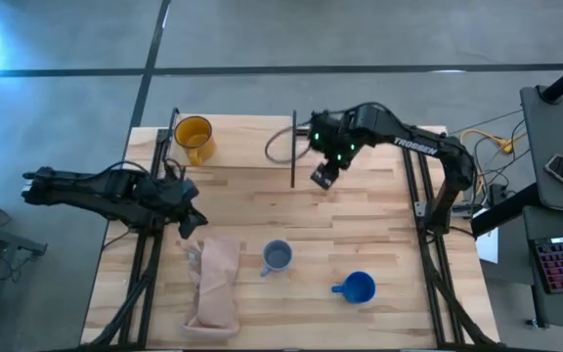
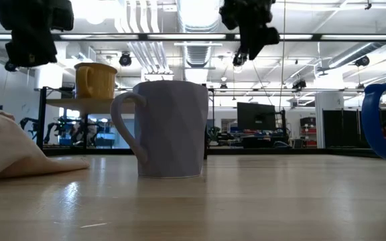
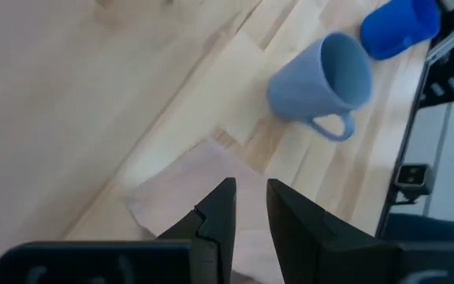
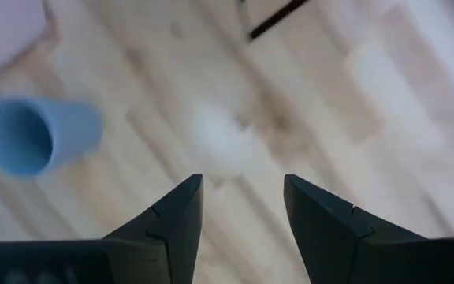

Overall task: Stack small to large cups/mugs on shelf
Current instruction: Put the light blue mug on the shelf

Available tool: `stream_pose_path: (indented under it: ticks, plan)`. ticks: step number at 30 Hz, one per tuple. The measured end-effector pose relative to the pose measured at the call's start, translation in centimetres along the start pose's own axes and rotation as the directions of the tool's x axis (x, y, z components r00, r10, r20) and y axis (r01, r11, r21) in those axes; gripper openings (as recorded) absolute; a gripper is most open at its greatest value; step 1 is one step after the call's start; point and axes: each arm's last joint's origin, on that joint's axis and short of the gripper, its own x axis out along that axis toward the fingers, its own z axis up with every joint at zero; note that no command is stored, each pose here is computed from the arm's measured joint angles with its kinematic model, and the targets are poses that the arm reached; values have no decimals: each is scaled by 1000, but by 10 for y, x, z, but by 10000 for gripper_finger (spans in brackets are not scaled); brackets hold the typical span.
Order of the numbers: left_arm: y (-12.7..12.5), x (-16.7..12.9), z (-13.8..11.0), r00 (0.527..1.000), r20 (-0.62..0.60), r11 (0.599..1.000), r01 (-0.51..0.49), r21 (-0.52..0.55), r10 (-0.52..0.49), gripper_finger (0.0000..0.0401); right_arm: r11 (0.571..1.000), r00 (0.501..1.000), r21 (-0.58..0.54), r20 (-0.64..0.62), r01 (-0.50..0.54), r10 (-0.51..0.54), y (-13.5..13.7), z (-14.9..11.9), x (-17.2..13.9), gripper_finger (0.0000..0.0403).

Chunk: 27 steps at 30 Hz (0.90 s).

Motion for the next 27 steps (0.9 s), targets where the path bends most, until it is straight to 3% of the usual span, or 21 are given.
stream_pose_path:
  ticks: [5, 12, 27]
  plan:
    - [0, 25, -3, 1000, -4, 1000, 15, 14, -15, 59, 1000, 1000, -2, -24, 3, -3, 34, -17, 3, 171]
    - [2, 60, -4, 1000, 5, 999, 19, 34, -19, 59, 981, 998, 183, 0, 57, -58, 70, -38, 16, 171]
    - [-1, 113, -3, 998, -41, 994, -38, 101, 42, 59, 904, 991, 409, 18, -125, 129, 116, -69, 98, 171]
